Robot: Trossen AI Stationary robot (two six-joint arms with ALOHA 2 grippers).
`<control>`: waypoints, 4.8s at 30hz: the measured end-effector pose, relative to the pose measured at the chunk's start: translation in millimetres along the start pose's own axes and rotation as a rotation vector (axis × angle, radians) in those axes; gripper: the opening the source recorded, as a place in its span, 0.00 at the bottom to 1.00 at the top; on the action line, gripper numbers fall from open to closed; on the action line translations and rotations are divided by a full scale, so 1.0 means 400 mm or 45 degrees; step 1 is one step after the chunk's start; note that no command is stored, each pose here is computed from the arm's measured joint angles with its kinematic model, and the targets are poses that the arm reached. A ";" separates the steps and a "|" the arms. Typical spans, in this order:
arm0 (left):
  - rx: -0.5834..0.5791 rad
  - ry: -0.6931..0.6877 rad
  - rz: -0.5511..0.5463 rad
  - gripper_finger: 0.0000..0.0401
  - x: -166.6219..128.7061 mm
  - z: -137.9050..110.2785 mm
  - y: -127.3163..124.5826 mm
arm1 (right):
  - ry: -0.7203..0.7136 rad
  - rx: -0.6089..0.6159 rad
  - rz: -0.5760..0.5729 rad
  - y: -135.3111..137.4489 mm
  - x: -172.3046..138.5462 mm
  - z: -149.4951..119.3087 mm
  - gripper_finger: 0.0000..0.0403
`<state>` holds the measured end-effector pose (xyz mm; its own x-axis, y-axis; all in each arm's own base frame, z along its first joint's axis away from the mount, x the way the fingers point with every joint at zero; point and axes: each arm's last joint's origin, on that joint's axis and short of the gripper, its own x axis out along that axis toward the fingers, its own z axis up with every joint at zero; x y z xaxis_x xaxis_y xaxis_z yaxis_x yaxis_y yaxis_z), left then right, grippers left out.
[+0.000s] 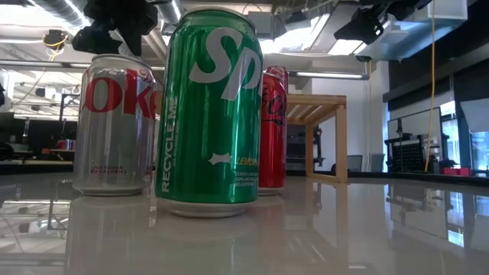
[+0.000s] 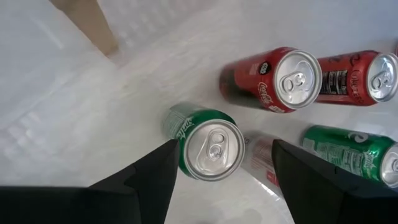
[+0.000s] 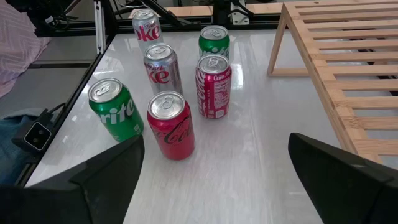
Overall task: Place canned beverage on shelf
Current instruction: Put the top green soda can on the shelf
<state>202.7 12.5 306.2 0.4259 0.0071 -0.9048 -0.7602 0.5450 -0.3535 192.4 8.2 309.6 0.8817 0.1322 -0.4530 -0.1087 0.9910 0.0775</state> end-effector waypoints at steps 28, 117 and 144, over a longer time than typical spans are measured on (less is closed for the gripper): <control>0.014 0.036 0.003 0.97 0.012 -0.002 -0.007 | 0.000 0.001 0.000 0.000 0.000 0.000 0.97; 0.314 0.150 0.422 0.71 0.212 -0.069 -0.097 | 0.014 0.003 -0.001 0.000 0.000 -0.003 0.97; 0.200 0.174 0.203 0.70 0.098 -0.035 -0.080 | 0.013 0.002 -0.001 0.000 0.000 -0.002 0.97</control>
<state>236.8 -16.6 278.9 0.2281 -0.0042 -0.9736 -0.7223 0.6698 -0.1721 191.9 8.1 308.7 0.8770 0.1314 -0.4623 -0.1072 0.9911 0.0784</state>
